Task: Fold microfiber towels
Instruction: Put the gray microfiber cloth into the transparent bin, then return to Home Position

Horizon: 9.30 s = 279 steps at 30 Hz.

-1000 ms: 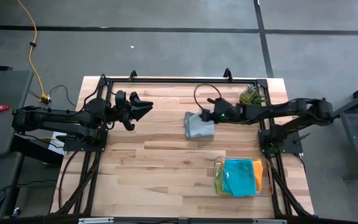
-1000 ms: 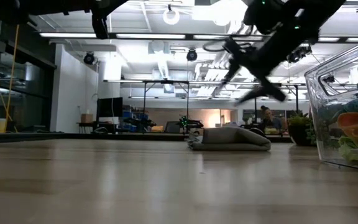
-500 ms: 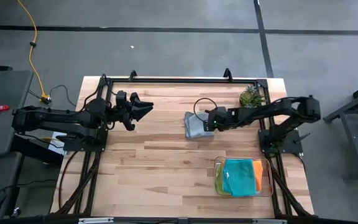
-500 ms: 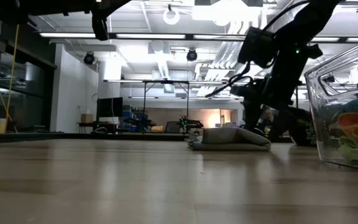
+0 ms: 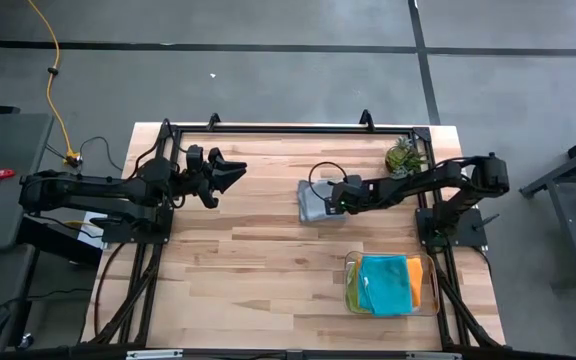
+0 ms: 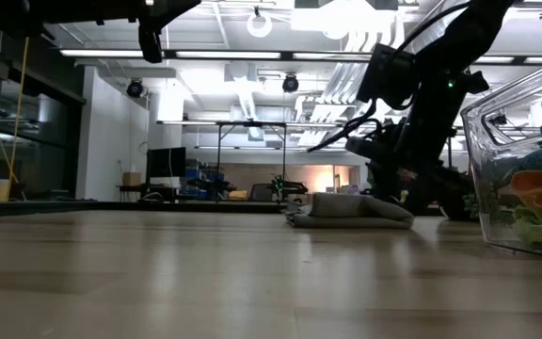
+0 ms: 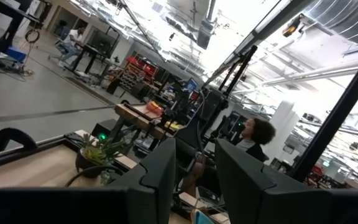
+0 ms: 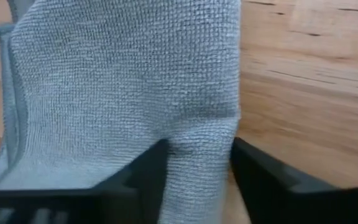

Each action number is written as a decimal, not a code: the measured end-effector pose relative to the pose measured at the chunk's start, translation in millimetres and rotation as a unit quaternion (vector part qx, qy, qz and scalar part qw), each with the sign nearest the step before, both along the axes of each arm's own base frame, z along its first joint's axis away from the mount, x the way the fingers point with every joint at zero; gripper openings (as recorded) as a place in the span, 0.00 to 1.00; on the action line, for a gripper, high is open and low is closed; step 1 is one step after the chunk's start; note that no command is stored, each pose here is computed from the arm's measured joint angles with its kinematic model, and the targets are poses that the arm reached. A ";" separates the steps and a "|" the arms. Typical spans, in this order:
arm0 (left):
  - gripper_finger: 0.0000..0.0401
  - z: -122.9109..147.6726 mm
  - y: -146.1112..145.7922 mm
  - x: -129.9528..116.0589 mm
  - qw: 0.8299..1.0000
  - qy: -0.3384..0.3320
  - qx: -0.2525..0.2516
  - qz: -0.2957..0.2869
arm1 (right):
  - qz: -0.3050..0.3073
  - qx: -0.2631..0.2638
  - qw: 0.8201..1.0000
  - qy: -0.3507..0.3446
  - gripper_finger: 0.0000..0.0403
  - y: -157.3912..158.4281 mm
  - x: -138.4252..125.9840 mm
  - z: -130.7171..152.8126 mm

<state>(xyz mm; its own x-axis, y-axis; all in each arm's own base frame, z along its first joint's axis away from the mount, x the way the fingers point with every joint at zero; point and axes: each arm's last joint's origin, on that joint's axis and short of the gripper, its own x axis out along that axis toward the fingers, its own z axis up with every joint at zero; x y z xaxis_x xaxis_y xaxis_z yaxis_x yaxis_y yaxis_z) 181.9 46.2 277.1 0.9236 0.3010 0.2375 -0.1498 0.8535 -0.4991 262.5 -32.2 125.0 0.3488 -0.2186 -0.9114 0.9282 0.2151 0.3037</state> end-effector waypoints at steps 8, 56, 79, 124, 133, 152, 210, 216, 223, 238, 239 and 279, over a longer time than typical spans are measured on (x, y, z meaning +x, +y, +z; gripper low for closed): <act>0.25 -1.1 0.4 0.2 1.000 0.005 -0.003 0.006 | 0.022 -0.008 1.000 0.006 0.04 -0.6 -1.2 0.9; 0.25 -3.3 1.7 0.2 0.999 0.015 -0.010 0.026 | 0.230 0.125 0.960 -0.100 0.00 155.9 -115.5 248.9; 0.25 -3.2 1.7 0.2 0.999 0.015 -0.010 0.028 | 0.203 0.145 0.960 -0.130 0.00 185.8 -105.4 242.5; 0.25 -10.5 3.0 1.0 0.997 0.051 -0.021 0.047 | 0.107 0.012 0.991 0.083 0.00 260.1 -111.3 153.3; 0.25 -10.6 3.0 1.0 0.997 0.052 -0.021 0.048 | 0.070 0.040 0.976 0.202 0.00 269.1 -100.4 127.3; 0.25 -12.6 3.7 0.9 0.996 0.062 -0.025 0.058 | 0.025 0.042 0.961 0.273 0.20 258.8 -85.4 116.2; 0.00 82.5 -16.6 5.1 0.971 0.118 0.206 -0.020 | 0.346 -0.329 0.781 -0.403 0.00 -8.4 -67.3 194.4; 0.00 84.3 -17.9 -4.7 0.973 0.109 0.204 -0.012 | 0.371 -0.367 0.741 -0.423 0.00 -20.5 -72.9 220.4; 0.00 73.9 -21.0 -11.4 0.974 0.107 0.199 0.006 | 0.385 -0.362 0.729 -0.434 0.00 -13.4 -71.2 223.0; 0.00 69.0 -22.4 -19.0 0.974 0.102 0.204 -0.003 | 0.381 -0.344 0.750 -0.418 0.00 -12.9 -71.1 217.9; 0.00 69.2 -22.4 -19.2 0.974 0.102 0.204 -0.003 | 0.380 -0.343 0.750 -0.418 0.00 -12.9 -71.1 217.8; 0.00 67.9 -23.4 -28.5 0.976 0.114 0.183 -0.008 | 0.365 -0.299 0.773 -0.424 0.00 -12.5 -71.4 214.9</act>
